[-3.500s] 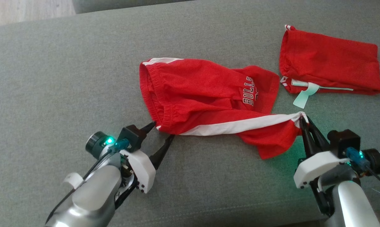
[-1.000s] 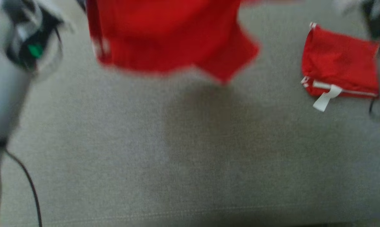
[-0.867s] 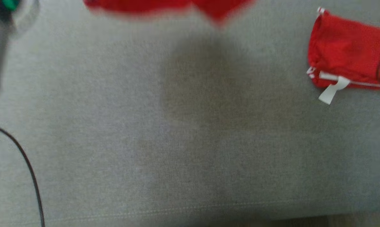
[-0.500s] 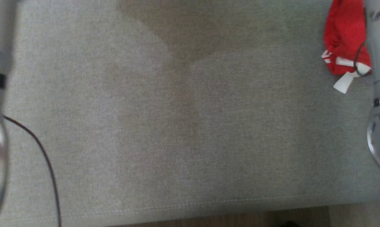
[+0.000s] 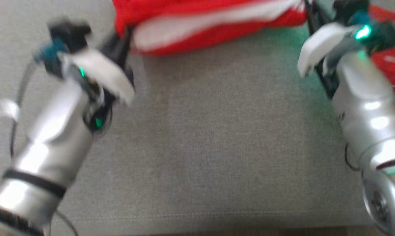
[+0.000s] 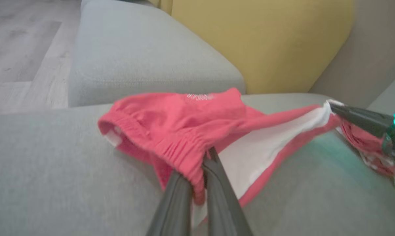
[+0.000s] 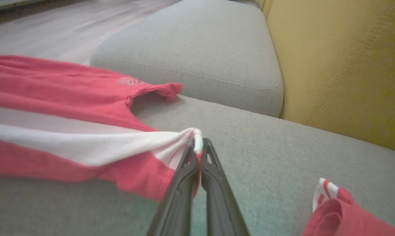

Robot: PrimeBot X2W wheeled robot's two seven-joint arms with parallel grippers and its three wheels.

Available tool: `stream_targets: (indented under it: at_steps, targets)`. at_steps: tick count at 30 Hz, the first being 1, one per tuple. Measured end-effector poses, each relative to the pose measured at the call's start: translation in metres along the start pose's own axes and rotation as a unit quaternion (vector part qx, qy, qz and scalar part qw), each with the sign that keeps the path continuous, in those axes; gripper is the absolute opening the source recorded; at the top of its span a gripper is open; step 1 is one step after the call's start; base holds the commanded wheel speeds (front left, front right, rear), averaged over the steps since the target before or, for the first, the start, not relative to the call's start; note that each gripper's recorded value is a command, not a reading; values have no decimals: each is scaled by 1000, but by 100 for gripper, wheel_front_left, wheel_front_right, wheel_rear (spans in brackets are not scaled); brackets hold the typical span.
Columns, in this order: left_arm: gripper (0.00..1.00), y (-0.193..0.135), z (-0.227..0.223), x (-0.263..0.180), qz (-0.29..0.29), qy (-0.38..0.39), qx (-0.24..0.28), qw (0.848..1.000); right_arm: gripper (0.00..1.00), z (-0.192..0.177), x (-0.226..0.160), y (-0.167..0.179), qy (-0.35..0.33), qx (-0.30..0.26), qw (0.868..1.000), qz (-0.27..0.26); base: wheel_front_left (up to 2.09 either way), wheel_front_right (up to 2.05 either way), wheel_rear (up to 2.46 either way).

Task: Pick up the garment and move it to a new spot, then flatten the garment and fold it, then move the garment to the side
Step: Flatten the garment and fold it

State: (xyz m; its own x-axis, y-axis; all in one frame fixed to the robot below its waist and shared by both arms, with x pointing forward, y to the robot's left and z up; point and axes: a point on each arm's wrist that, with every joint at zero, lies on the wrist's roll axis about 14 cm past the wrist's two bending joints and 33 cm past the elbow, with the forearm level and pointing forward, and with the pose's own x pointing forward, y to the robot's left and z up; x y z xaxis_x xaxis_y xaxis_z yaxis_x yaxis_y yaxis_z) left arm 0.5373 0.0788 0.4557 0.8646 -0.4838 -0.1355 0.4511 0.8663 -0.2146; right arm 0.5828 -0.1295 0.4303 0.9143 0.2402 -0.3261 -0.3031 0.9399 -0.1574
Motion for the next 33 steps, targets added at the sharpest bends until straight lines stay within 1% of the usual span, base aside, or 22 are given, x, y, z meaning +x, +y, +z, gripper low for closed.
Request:
stream_targets:
  at_steps: [3, 7, 11, 14, 16, 20, 25, 33]
  targets:
    - [0, -15, -22, -28, -19, 34, 21, 999, 0, -6, -16, 10, 12, -20, 1000, 14, 0, 0, 0]
    - [0, -30, -42, -60, -38, 65, 41, 996, 0, -22, -40, 22, 41, -41, 998, 32, 0, 0, 0]
    - [0, -38, -46, -85, -47, 77, 60, 994, 0, -38, -66, 20, 65, -58, 996, 36, 0, 0, 0]
    - [0, -47, -46, -96, -51, 75, 62, 994, 0, -38, -80, 19, 72, -64, 995, 41, 0, 0, 0]
    - [0, -51, -46, -103, -54, 75, 63, 994, 0, -37, -88, 22, 75, -58, 994, 49, 0, 0, 0]
    - [0, -63, -50, -117, -64, 76, 65, 993, 0, -45, -112, 23, 99, -13, 993, 64, 0, 0, 0]
    - [0, -85, -60, -140, -81, 81, 61, 991, 0, -63, -155, 18, 145, -10, 985, 94, 0, 0, 0]
    - [0, -125, -78, -177, -130, 95, 49, 986, 0, -74, -212, 8, 192, 5, 974, 120, 0, 0, 0]
